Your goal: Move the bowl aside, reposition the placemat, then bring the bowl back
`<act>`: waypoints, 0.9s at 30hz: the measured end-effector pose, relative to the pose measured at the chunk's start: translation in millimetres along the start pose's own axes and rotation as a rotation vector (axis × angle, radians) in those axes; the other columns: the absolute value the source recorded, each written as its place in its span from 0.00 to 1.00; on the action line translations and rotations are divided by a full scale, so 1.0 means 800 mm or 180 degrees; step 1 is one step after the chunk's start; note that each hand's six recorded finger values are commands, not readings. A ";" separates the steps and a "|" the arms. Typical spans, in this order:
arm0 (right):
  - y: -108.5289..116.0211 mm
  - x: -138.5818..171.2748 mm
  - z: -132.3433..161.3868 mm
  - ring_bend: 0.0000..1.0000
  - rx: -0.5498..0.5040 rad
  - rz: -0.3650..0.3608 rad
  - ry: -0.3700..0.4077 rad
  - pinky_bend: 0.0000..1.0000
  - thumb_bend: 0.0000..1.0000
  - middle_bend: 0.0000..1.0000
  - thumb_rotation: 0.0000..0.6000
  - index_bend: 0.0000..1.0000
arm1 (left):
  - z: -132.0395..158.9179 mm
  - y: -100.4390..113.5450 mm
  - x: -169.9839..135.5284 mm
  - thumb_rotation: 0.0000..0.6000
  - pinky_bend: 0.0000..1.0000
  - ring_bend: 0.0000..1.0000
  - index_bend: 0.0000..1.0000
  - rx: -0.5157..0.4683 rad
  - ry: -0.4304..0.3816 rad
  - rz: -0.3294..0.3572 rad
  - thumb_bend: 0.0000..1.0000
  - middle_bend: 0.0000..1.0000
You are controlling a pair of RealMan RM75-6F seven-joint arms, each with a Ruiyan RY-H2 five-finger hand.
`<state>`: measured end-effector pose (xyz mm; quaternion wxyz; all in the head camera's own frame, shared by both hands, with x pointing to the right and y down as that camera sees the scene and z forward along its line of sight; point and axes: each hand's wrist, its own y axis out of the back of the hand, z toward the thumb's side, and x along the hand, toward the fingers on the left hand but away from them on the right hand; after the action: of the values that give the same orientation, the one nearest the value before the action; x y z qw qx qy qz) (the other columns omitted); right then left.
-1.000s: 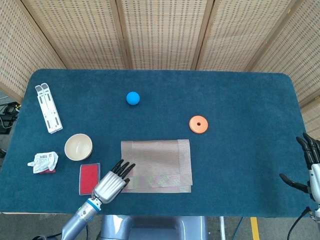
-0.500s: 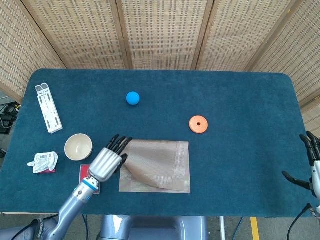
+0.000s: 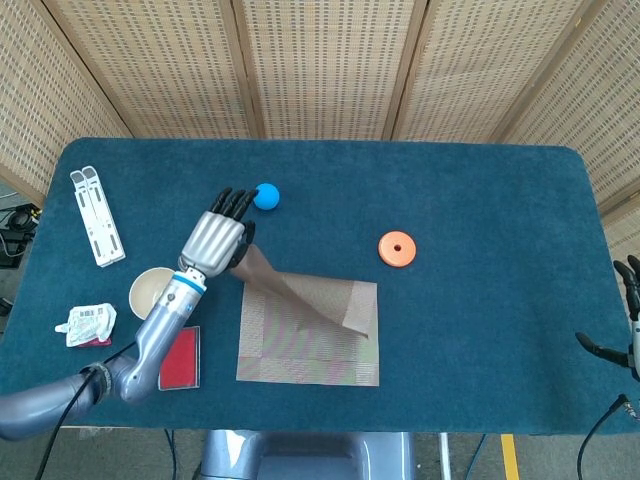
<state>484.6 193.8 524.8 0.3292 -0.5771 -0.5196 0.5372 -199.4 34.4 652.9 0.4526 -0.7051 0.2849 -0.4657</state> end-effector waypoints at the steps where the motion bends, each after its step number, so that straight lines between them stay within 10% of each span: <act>1: 0.000 -0.001 -0.001 0.00 0.0010 -0.0003 -0.0015 0.00 0.07 0.00 1.00 0.04 | -0.006 0.003 0.012 1.00 0.00 0.00 0.59 -0.0012 0.0059 0.0003 0.51 0.00; 9: -0.010 -0.009 -0.007 0.00 0.0103 0.0040 -0.0106 0.00 0.07 0.00 1.00 0.04 | -0.039 0.001 0.070 1.00 0.00 0.00 0.52 0.0056 0.0392 -0.0071 0.50 0.00; 16: -0.018 -0.012 -0.009 0.00 0.0177 0.0075 -0.0142 0.00 0.07 0.00 1.00 0.03 | -0.065 -0.023 0.088 1.00 0.00 0.00 0.05 0.0108 0.0647 -0.0217 0.17 0.00; 27: -0.033 -0.013 -0.005 0.00 0.0240 0.0166 -0.0112 0.00 0.07 0.00 1.00 0.03 | -0.078 -0.010 0.059 1.00 0.00 0.00 0.01 -0.0145 0.0513 -0.0016 0.12 0.00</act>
<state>483.2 190.8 553.1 0.3273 -0.5681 -0.4895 0.5749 -237.3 -24.4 688.7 0.4109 -0.6761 0.3291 -0.5155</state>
